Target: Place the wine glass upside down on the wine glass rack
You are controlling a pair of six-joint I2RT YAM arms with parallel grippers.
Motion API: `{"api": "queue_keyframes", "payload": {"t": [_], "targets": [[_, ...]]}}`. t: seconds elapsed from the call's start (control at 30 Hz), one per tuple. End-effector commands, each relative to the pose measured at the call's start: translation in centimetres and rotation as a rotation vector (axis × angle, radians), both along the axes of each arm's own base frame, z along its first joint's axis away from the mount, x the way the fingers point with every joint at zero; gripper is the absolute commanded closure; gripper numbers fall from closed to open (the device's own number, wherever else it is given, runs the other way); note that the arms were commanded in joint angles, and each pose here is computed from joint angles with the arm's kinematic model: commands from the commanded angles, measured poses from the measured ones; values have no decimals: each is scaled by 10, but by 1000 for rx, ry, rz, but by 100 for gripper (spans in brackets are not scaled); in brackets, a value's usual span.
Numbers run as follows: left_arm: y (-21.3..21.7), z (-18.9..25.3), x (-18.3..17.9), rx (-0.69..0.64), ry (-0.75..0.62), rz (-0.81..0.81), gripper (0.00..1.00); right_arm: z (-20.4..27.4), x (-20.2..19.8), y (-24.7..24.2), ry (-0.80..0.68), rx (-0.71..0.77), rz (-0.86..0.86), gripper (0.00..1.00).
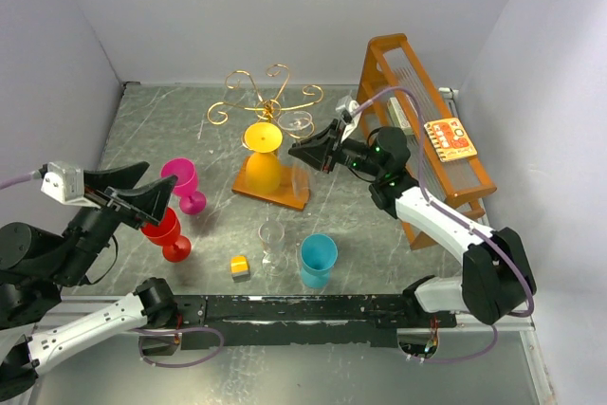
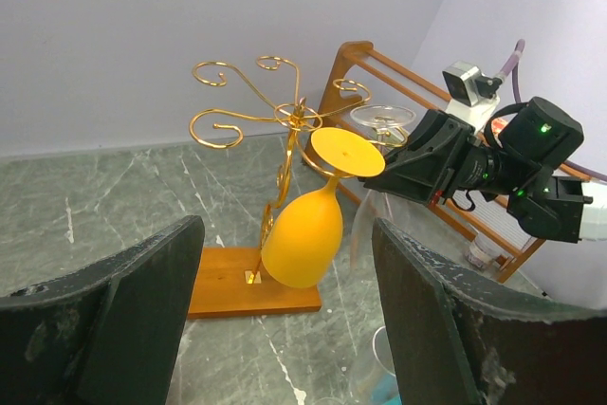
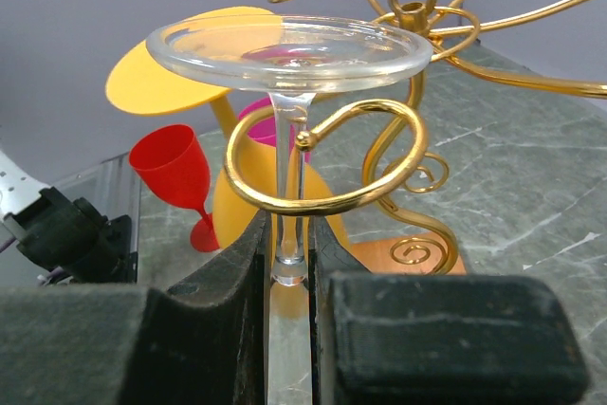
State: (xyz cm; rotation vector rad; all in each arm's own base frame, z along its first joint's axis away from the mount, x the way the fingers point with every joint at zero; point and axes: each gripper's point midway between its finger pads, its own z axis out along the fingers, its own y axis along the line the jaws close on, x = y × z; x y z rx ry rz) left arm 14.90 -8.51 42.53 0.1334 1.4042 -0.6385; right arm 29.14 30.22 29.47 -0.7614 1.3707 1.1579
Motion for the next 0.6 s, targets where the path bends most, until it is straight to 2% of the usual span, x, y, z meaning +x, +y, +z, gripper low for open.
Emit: {"api": "queue_keyframes", "payload": {"t": [0.0,0.23,0.47,0.57], "targets": [[5,0,0,-7,4,15,18,28,-15,-4,-82,63,28,100],[4,-2,1,-5,3,19,18,28,-16,-8,-78,67,6,100],[1,-2,2,-3,3,14,18,30,1,-24,-85,99,-155,100],[0,-2,2,-3,2,11,18,28,7,-22,-80,81,-164,100]]}}
